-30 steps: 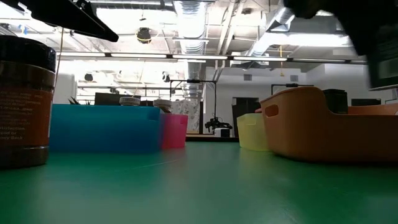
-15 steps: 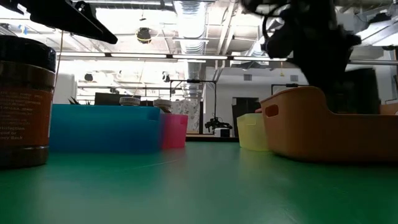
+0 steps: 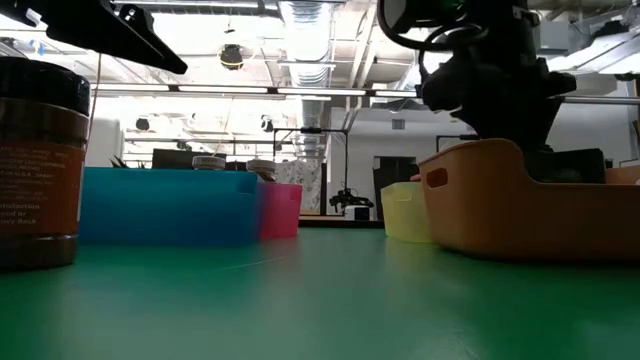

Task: Sort spices by type
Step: Put the left black seasoning can into the orange bin

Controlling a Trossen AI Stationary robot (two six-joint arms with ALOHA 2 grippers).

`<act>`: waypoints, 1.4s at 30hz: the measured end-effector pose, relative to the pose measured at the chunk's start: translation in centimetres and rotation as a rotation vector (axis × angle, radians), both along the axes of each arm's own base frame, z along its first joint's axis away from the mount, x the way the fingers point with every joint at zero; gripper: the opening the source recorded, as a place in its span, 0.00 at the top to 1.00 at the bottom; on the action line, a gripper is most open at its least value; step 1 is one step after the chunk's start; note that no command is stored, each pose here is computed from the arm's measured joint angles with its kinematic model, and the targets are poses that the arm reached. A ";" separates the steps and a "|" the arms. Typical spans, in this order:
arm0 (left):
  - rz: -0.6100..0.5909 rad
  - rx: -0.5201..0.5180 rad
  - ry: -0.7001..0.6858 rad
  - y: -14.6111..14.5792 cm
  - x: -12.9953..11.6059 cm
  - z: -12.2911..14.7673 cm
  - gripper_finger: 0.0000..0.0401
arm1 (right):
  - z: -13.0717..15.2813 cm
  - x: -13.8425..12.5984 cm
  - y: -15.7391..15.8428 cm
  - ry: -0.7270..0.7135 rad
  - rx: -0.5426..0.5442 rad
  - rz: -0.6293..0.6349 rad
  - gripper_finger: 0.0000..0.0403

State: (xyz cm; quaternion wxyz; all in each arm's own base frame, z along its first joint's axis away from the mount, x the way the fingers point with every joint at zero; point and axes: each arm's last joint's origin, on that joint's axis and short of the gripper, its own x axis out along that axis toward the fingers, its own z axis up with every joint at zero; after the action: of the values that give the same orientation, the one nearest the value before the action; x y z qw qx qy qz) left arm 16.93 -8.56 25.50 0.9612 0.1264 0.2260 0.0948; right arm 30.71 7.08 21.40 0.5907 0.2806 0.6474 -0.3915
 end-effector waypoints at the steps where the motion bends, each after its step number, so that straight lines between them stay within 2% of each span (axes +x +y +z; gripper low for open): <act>1: 0.000 0.000 0.000 0.0 0.0 0.0 0.29 | 0.1 -0.1 0.0 0.005 0.000 0.000 0.48; 5: -0.003 0.005 0.001 0.0 0.0 0.0 0.29 | 1.7 -1.1 -0.3 -0.004 -0.017 -0.016 0.47; 8: -0.003 0.007 0.002 0.0 0.0 0.0 0.29 | 3.8 -2.3 0.4 -0.084 -0.045 -0.025 0.47; 13: -0.008 0.020 0.011 0.0 0.0 -0.1 0.29 | 6.0 -4.9 4.0 -0.177 0.011 -0.044 0.47; 18: -0.005 0.021 0.022 0.1 -0.1 -0.2 0.29 | 5.3 -7.0 9.9 -0.128 0.167 -0.023 0.45; 20: -0.007 0.018 0.014 0.0 -0.1 -0.1 0.29 | 4.6 -7.7 11.7 -0.088 0.195 -0.028 0.42; 25: -0.023 0.032 -0.017 -0.1 0.2 0.3 0.29 | 3.5 -8.3 14.7 -0.094 0.245 -0.041 0.31; 27: -0.024 0.036 -0.016 -0.1 0.2 0.3 0.29 | 3.3 -8.6 15.6 -0.084 0.271 -0.002 0.27; 30: -0.027 0.041 -0.015 -0.1 0.2 0.3 0.29 | 2.9 -8.8 16.5 -0.055 0.309 0.137 0.21; 33: -0.033 0.054 -0.030 -0.1 0.3 0.5 0.29 | 3.2 -8.8 15.8 0.029 0.339 0.208 0.19; 36: -0.029 0.048 -0.052 0.0 0.5 0.7 0.29 | 4.0 -8.7 14.6 0.092 0.304 0.249 0.19; 42: -0.016 0.049 -0.055 0.2 0.6 0.7 0.29 | 4.6 -8.9 14.2 0.053 0.195 0.384 0.19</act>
State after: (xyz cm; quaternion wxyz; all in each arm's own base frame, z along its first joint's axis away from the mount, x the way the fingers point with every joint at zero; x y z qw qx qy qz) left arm 17.52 -8.35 26.23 0.9644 0.1492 0.1963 0.0960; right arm 21.84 21.32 25.99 0.6071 0.1976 0.7391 -0.2146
